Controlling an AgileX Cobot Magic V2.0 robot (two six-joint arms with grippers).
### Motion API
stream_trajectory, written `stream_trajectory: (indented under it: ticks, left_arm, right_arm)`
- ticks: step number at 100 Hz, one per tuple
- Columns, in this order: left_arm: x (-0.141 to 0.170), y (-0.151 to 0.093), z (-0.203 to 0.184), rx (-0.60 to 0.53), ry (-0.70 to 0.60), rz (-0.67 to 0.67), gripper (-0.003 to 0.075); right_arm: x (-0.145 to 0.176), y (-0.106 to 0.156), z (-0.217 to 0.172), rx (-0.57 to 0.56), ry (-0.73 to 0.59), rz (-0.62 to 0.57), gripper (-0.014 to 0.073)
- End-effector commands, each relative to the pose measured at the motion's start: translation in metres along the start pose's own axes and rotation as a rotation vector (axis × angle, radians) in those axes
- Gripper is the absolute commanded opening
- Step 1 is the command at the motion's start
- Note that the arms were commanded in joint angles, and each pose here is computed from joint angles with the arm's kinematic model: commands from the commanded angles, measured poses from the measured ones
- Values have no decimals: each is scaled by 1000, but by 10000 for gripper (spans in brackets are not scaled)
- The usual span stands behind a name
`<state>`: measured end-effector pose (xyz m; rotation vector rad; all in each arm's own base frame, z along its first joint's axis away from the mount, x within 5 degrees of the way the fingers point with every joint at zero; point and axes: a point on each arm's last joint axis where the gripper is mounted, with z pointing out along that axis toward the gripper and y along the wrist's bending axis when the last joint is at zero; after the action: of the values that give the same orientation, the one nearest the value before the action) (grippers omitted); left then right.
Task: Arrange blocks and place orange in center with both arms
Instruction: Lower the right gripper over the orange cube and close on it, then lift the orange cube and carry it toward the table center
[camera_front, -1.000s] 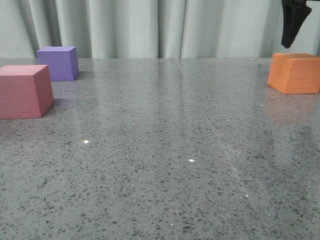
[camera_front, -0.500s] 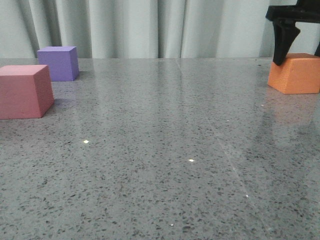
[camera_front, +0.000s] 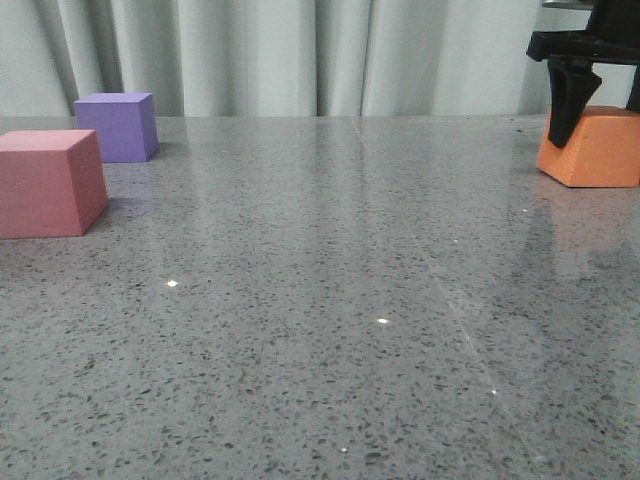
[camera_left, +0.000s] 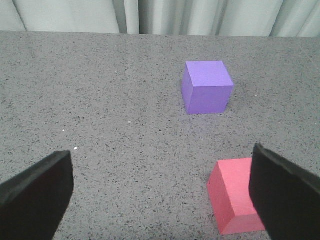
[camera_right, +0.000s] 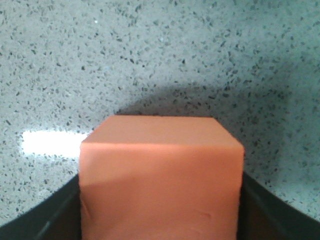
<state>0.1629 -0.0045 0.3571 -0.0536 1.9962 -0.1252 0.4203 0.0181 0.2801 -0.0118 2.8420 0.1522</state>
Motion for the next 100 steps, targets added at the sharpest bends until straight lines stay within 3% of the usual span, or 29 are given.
stream_trajectory:
  ticks: [1,20,33,58,100]
  left_arm:
    - [-17,-1,-6,4,-106,-5,680]
    - [-17,-1,-6,4,-106,-5,680]
    - [-17,-1,-6,4,-106,-5,680]
    - [-17,-1,-6,4,-106,-5,680]
    - [-17,-1,-6,4,-106,-5,680]
  right_arm:
    - [-5,4,-32,-8,-111,-17,274]
    - [-5,4,-32,-8,-107,-17,139]
    - [-5,4,-32,-10,-109,-16,129]
    - [-5,22,-45,-132,-95,19,129]
    - [-3,121,-95,-79,-217,27,129]
